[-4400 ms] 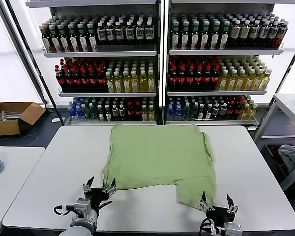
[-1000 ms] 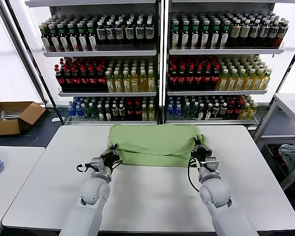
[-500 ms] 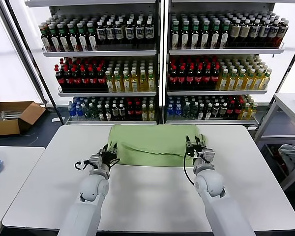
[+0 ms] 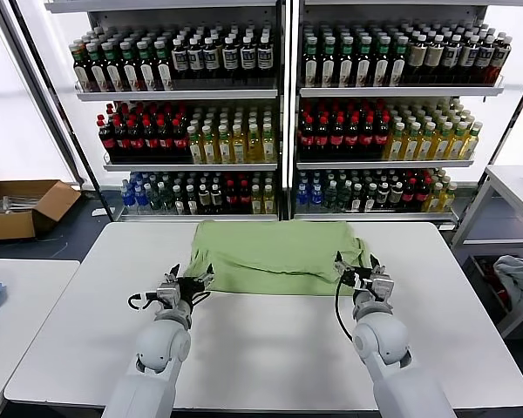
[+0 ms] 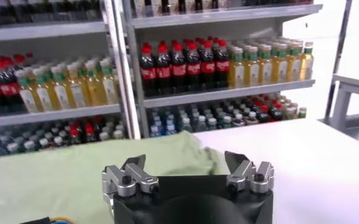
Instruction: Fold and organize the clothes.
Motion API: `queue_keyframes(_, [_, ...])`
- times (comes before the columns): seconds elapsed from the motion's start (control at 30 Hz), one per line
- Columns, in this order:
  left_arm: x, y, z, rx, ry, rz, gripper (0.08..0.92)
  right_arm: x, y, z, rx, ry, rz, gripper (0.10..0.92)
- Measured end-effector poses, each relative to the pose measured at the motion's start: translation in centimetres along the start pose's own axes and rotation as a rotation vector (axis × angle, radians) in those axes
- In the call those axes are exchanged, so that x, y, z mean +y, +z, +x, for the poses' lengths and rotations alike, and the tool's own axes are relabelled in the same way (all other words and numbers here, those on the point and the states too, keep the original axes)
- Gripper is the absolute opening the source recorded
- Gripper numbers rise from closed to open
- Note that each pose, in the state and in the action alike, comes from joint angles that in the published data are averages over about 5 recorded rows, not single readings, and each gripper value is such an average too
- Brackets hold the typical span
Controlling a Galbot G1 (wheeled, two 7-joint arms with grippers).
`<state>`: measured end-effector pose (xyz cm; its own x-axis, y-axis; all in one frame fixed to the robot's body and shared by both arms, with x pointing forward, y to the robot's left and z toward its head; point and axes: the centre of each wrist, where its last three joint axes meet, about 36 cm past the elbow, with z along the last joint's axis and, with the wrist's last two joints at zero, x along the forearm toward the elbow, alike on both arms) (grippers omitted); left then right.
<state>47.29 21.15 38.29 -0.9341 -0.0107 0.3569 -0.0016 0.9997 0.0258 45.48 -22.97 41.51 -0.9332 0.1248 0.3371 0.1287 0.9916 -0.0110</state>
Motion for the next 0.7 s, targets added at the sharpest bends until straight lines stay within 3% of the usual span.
queue_keyframes(0.5, [0.7,0.3,-0.7,0.025,-0.01,-0.038,0.823,-0.9,2.2,0.2,0.091,0.03,0.001,0.821])
queue_keyframes(0.7, [0.9,1.1,-1.1,0.052,-0.017,-0.05,0.797,-0.8,3.1,0.0,0.113,0.031,-0.004,0.718])
